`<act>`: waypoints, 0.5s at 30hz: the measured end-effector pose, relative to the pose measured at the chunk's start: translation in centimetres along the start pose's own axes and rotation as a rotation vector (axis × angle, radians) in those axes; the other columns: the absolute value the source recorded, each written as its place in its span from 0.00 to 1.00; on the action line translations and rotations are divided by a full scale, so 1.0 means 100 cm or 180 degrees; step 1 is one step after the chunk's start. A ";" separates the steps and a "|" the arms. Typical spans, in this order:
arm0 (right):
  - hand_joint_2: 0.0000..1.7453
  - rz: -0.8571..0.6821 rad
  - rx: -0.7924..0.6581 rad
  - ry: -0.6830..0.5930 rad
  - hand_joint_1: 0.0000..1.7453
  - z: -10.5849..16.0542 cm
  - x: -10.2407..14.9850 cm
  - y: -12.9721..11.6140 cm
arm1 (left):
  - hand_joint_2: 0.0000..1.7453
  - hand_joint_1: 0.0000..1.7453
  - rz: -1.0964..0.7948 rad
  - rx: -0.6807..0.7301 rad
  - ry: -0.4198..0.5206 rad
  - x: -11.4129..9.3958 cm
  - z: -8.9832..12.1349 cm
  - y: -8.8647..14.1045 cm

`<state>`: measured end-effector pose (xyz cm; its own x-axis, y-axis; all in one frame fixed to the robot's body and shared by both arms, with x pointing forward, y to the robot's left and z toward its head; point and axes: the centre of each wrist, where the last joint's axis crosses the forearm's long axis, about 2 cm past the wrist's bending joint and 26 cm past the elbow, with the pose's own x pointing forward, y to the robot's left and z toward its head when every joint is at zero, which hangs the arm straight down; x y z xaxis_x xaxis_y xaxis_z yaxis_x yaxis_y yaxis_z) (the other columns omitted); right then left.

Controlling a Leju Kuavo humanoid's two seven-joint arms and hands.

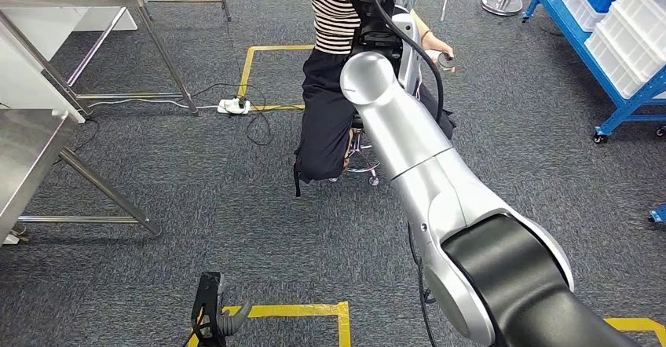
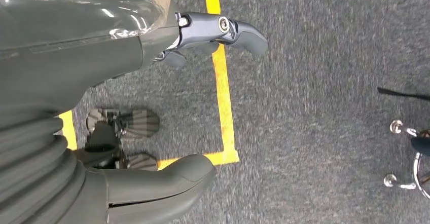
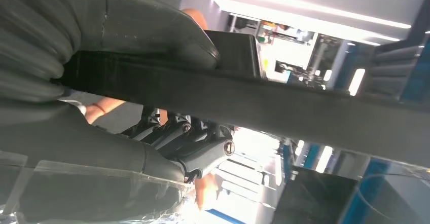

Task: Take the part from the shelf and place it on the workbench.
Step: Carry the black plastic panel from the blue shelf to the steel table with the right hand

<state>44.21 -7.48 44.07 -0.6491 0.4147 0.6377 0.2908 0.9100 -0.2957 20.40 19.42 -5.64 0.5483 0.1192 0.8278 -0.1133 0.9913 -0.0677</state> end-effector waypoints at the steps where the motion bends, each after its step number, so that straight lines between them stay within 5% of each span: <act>1: 1.00 0.0008 0.0003 0.0021 1.00 -0.001 -0.001 0.000 | 1.00 0.00 0.0001 -0.0006 0.0000 0.000 0.000 0.001; 15: 1.00 0.0030 0.0024 0.0113 1.00 -0.013 -0.008 -0.003 | 1.00 0.00 -0.0073 -0.0099 -0.0091 0.012 -0.007 -0.001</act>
<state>45.51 -8.11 44.59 -0.6209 0.4234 0.6598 0.2915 0.9060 -0.3070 21.70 19.47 -5.04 0.5266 0.0953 0.8448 -0.0748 0.9950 -0.0656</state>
